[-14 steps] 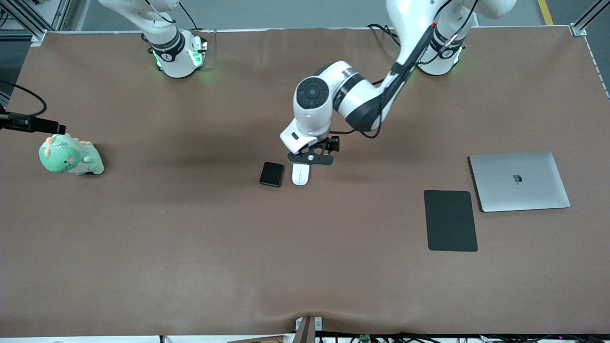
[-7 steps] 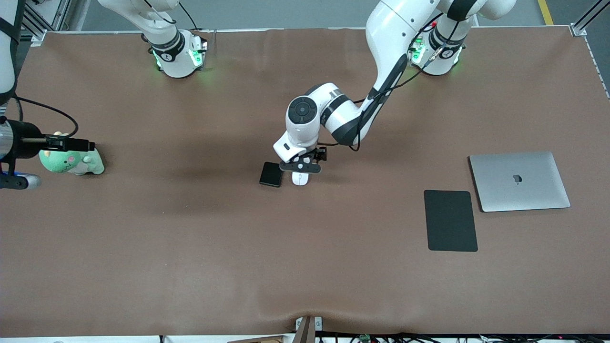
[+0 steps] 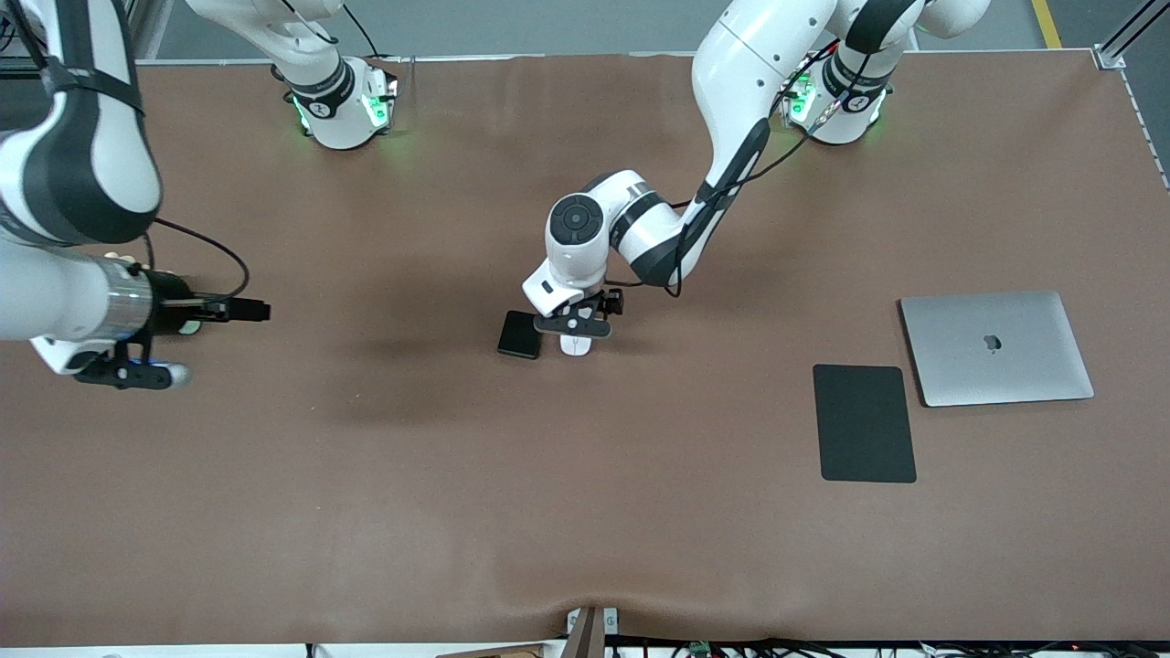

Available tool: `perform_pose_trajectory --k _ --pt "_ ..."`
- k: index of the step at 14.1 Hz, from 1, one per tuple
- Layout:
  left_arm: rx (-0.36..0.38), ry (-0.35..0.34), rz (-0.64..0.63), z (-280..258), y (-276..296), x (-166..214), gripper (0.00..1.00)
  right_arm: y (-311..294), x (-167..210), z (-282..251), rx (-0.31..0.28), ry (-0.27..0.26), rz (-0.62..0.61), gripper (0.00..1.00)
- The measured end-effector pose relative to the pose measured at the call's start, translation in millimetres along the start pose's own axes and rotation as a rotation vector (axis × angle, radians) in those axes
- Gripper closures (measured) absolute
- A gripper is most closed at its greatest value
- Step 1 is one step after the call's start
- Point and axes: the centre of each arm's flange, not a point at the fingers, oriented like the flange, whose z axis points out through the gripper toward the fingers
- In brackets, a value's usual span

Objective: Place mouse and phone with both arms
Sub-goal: 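Carry the mouse with the left gripper while the right gripper reaches the phone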

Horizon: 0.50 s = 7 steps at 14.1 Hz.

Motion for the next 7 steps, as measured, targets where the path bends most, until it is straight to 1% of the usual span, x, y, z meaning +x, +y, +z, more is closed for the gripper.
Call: perform_pose_trajectory --k 3,4,5,7 --pt "0.001 0.009 -0.002 12.7 1.1 5.5 0.0 -3.4 -2.2 34.8 0.033 -0.028 0.005 0.0" --pt "-0.002 0.018 -0.011 16.2 0.3 8.3 0.0 -5.8 -2.7 43.7 0.043 -0.027 0.005 0.0" --pt "-0.004 0.025 -0.021 18.1 -0.6 10.9 0.06 -12.1 -2.8 54.0 0.048 -0.012 -0.003 0.0" --pt "-0.007 0.032 -0.026 18.2 -1.3 13.4 0.28 -33.1 -5.8 84.1 0.053 0.051 -0.031 0.0"
